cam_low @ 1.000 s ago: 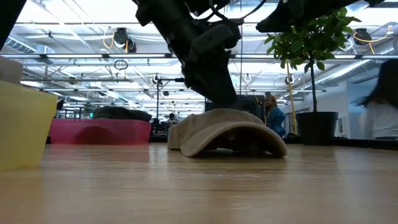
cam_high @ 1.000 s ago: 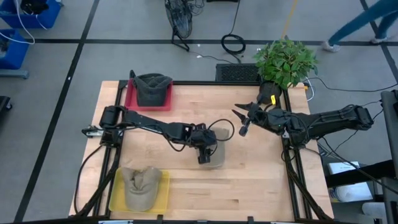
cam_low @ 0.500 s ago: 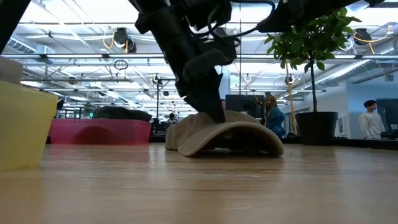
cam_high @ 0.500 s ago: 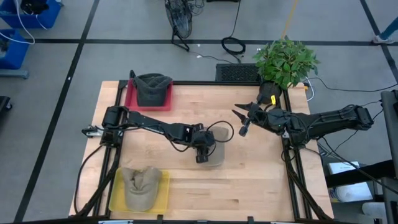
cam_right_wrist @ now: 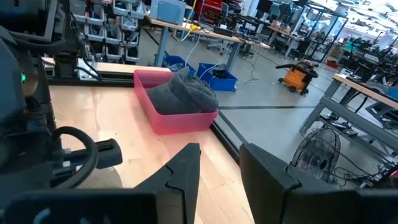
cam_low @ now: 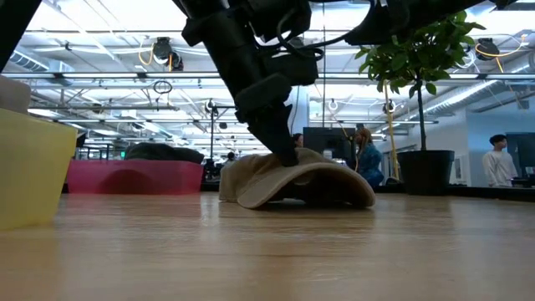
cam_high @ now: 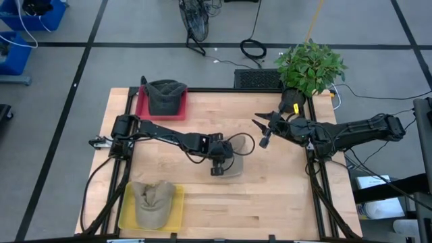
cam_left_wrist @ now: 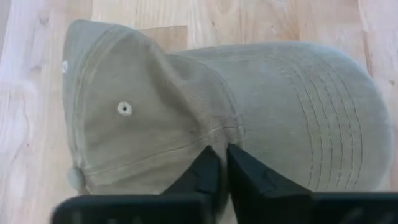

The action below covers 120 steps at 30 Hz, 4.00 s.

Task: Pick & Place hat
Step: Put the brown cap into the yellow bin

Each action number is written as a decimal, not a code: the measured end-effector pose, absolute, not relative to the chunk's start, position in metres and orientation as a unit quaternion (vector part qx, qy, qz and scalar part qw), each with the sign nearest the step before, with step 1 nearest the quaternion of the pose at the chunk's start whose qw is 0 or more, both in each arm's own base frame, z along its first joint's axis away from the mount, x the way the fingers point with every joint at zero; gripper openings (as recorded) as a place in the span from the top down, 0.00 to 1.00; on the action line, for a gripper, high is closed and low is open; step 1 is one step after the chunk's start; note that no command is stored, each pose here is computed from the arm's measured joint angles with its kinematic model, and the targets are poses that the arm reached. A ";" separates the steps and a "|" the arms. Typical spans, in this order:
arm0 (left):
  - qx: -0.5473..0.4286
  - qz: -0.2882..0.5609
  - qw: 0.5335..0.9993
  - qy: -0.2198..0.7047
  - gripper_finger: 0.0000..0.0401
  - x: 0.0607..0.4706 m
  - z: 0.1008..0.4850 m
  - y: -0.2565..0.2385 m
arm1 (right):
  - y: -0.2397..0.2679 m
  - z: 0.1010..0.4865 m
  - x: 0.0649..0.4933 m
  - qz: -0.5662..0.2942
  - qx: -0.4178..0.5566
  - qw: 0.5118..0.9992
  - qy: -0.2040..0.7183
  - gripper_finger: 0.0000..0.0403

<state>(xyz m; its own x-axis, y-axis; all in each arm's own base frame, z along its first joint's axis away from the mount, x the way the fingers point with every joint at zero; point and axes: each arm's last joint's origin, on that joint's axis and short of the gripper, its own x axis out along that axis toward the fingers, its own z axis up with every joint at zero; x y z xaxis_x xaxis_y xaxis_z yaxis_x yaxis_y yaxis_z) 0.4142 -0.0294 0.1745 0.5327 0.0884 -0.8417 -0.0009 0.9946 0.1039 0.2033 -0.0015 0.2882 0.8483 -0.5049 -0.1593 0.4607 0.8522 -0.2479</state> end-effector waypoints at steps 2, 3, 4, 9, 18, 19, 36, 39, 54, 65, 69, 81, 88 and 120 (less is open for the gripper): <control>0.056 0.020 0.873 0.484 0.97 0.414 0.174 -0.029 | -0.001 0.288 0.203 -0.252 -0.101 0.956 0.110 0.75; 0.059 0.018 0.873 0.484 0.98 0.414 0.174 -0.029 | -0.001 0.288 0.203 -0.252 -0.101 0.956 0.110 0.75; 0.061 0.018 0.873 0.484 0.98 0.414 0.174 -0.029 | -0.001 0.288 0.203 -0.252 -0.101 0.956 0.110 0.75; 0.077 0.007 0.871 0.485 0.95 0.411 0.178 -0.033 | -0.001 0.287 0.203 -0.253 -0.098 0.956 0.116 0.75; 0.088 -0.017 0.847 0.524 0.96 0.362 0.238 -0.058 | -0.002 0.287 0.194 -0.252 -0.097 0.954 0.131 0.75; 0.089 -0.020 0.849 0.521 0.96 0.354 0.248 -0.063 | -0.002 0.288 0.193 -0.252 -0.096 0.954 0.130 0.75; 0.033 -0.073 0.869 0.489 0.98 0.188 0.355 -0.142 | -0.003 0.295 0.178 -0.255 -0.066 0.958 0.115 0.75; 0.023 -0.060 0.846 0.529 0.99 0.169 0.348 -0.157 | -0.003 0.295 0.178 -0.256 -0.058 0.958 0.113 0.75; 0.024 -0.019 0.845 0.533 0.99 0.129 0.313 -0.233 | -0.003 0.292 0.177 -0.257 -0.044 0.958 0.122 0.75; 0.087 -0.045 0.829 0.551 0.97 0.133 0.275 -0.271 | -0.003 0.281 0.178 -0.258 -0.040 0.959 0.114 0.75; 0.097 -0.050 0.810 0.576 0.98 0.134 0.264 -0.277 | -0.003 0.282 0.179 -0.258 -0.043 0.959 0.107 0.75; 0.099 -0.005 0.797 0.596 0.93 0.129 0.228 -0.273 | -0.003 0.281 0.179 -0.258 -0.044 0.959 0.108 0.75; 0.103 0.004 0.764 0.637 0.93 0.123 0.211 -0.264 | -0.003 0.281 0.179 -0.258 -0.045 0.959 0.108 0.75; -0.089 0.040 0.736 0.670 0.40 0.137 0.253 -0.243 | -0.003 0.282 0.179 -0.257 -0.040 0.960 0.102 0.75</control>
<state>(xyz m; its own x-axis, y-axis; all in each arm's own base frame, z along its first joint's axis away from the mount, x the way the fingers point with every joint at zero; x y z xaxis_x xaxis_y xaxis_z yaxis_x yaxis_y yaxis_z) 0.1365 -0.2433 0.2529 0.1001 -0.0602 -0.9932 -0.1770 0.9812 -0.0773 0.1789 -0.0031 0.2824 0.8471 -0.5016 -0.1754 0.4851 0.8647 -0.1300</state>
